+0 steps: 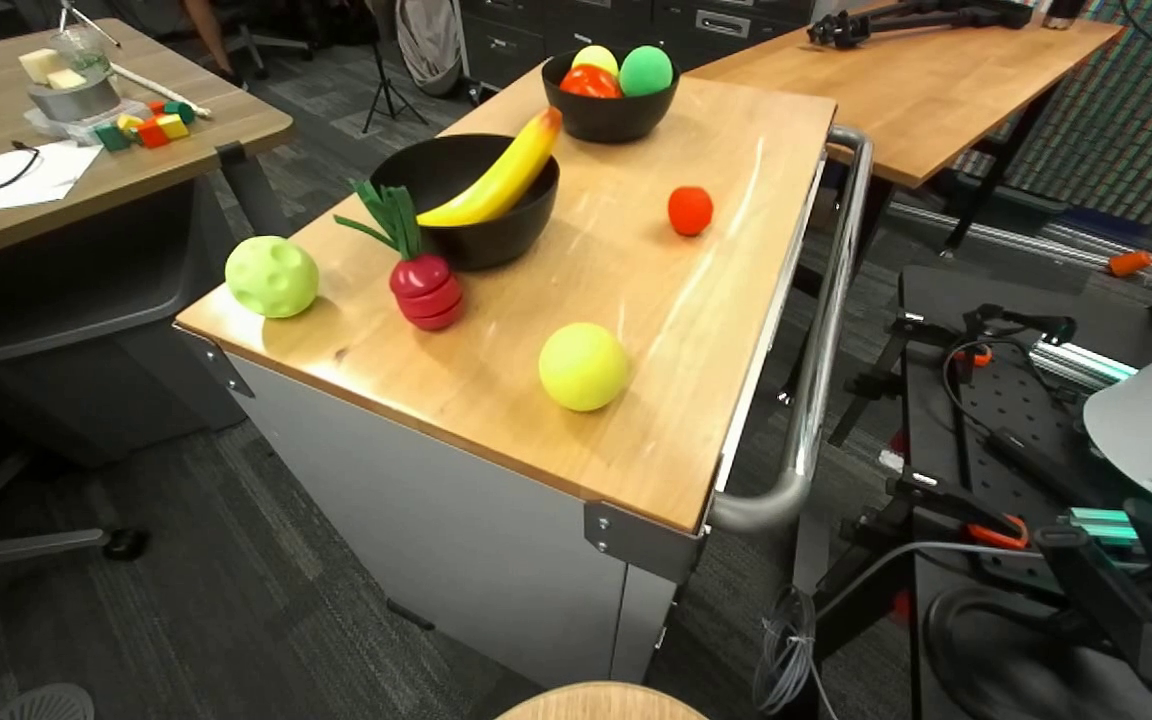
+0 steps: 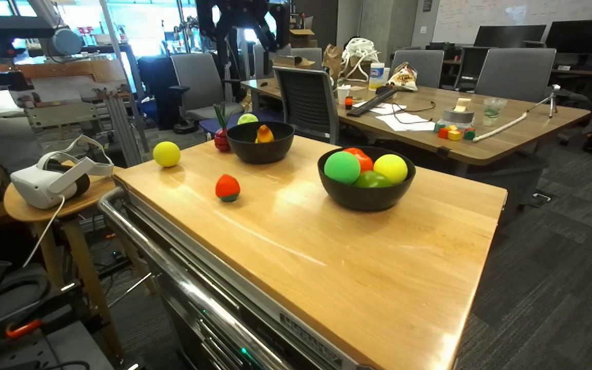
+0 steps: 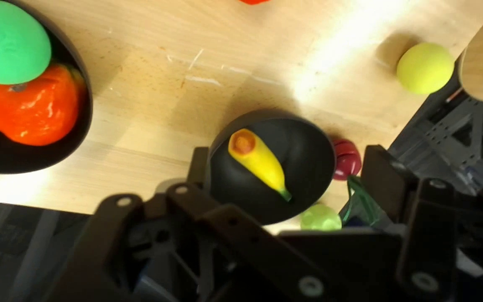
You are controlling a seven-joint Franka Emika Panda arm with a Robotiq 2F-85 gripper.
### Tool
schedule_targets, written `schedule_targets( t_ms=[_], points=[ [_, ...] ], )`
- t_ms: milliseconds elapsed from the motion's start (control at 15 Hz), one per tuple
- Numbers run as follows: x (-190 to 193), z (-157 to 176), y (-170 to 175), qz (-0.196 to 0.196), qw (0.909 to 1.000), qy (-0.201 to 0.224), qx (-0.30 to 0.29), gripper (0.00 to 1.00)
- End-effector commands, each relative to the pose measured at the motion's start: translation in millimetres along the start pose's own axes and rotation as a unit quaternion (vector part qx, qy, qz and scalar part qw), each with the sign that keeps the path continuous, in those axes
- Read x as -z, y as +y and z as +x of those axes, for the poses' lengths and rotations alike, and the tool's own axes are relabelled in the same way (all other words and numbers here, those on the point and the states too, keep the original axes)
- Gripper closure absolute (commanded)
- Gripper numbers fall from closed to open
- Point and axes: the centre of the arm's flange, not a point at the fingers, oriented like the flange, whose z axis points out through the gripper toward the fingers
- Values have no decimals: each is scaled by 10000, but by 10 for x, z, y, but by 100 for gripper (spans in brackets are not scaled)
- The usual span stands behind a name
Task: Take all the contents from the black bowls and place them on the table one at at time starting with the left bowl then right bowl
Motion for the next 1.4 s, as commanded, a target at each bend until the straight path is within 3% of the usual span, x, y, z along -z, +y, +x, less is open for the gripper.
schedule_targets(
  t_ms=[0, 67, 133, 467, 600, 733, 933, 1000, 1200, 1333],
  points=[
    [59, 135, -320, -556, 9953, -160, 779, 0],
    [18, 250, -357, -644, 9938, 177, 887, 0],
    [34, 116, -238, -396, 9975, -130, 564, 0],
    [-8, 250, -390, -529, 9954, 59, 800, 0],
    [26, 256, -455, 173, 9916, 163, 1269, 0],
    [-19, 378, -459, 455, 9836, 302, 1718, 0],
    [-160, 727, -701, 888, 9682, 102, 2337, 0],
    [-146, 387, -626, 622, 9781, 210, 1976, 0],
    [-252, 428, -649, 690, 9771, 118, 2011, 0],
    [-350, 465, -576, 370, 9731, 7, 2272, 0]
  ],
)
